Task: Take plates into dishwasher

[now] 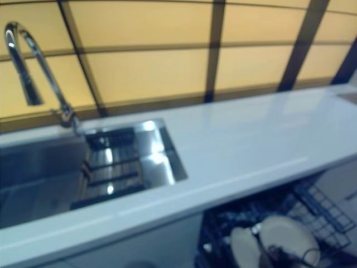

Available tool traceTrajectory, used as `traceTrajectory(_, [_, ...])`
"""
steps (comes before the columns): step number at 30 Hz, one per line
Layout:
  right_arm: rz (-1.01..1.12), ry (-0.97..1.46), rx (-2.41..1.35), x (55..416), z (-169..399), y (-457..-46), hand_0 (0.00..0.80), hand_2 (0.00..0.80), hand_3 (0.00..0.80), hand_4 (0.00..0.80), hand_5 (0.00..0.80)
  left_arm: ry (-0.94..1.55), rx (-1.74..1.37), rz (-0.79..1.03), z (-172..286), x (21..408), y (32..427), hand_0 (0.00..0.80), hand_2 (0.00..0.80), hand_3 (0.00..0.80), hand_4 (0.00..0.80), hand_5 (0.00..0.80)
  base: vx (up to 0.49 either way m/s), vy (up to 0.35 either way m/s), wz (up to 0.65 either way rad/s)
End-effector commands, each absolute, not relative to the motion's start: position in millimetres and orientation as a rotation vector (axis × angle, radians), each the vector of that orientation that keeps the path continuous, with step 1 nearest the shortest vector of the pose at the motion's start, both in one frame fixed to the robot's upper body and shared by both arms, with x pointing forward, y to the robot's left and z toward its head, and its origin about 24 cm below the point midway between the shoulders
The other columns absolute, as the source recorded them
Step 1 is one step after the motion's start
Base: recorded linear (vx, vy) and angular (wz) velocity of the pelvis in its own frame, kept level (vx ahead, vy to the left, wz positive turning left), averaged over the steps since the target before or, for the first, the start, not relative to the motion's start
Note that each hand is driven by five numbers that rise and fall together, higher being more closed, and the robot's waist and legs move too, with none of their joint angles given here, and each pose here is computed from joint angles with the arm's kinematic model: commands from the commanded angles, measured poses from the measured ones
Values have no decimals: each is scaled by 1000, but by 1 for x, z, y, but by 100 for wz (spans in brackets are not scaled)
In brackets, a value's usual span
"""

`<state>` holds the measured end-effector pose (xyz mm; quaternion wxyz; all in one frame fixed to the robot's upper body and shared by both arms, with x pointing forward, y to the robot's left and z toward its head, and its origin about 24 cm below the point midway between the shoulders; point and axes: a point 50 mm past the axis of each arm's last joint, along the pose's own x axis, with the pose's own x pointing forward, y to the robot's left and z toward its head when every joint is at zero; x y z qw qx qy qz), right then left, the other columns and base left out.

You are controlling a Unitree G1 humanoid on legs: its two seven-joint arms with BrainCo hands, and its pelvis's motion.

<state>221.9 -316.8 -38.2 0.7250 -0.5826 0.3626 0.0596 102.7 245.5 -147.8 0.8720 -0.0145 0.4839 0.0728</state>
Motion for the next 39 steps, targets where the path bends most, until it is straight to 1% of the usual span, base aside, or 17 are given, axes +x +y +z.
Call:
traceTrajectory(1, [113,785,-1335,232,-43,-310,800,800,800,800,800,924,7,111,-138,135,246,0,0,0,0,0,0,0,0])
traceTrajectory(7, [43,791,-1384,233,-43,-317,800,800,800,800,800,922,13,107,-138,135,246,0,0,0,0,0,0,0,0])
traceTrajectory(15, [-21,755,-1483,240,-29,-327,800,800,800,800,800,917,9,100,-136,138,246,0,0,0,0,0,-3,6,1])
traceTrajectory(24, [-48,689,-1516,243,-16,-331,800,800,800,800,800,922,1,104,-137,136,245,0,0,0,0,0,0,0,0])
traceTrajectory(28, [-64,660,-1413,248,-6,-331,800,800,800,800,800,921,-1,113,-137,137,246,0,0,0,0,0,0,0,0])
traceTrajectory(33, [-13,596,-1090,256,10,-324,800,800,800,800,800,921,-1,138,-135,137,251,0,0,0,0,0,0,0,0])
traceTrajectory(36, [15,558,-868,259,25,-329,800,800,800,800,800,927,-3,155,-134,136,256,0,0,0,0,0,0,0,0])
traceTrajectory(39, [39,510,-723,262,36,-333,800,800,800,800,800,930,-5,168,-135,133,260,0,0,0,0,0,19,-4,-2])
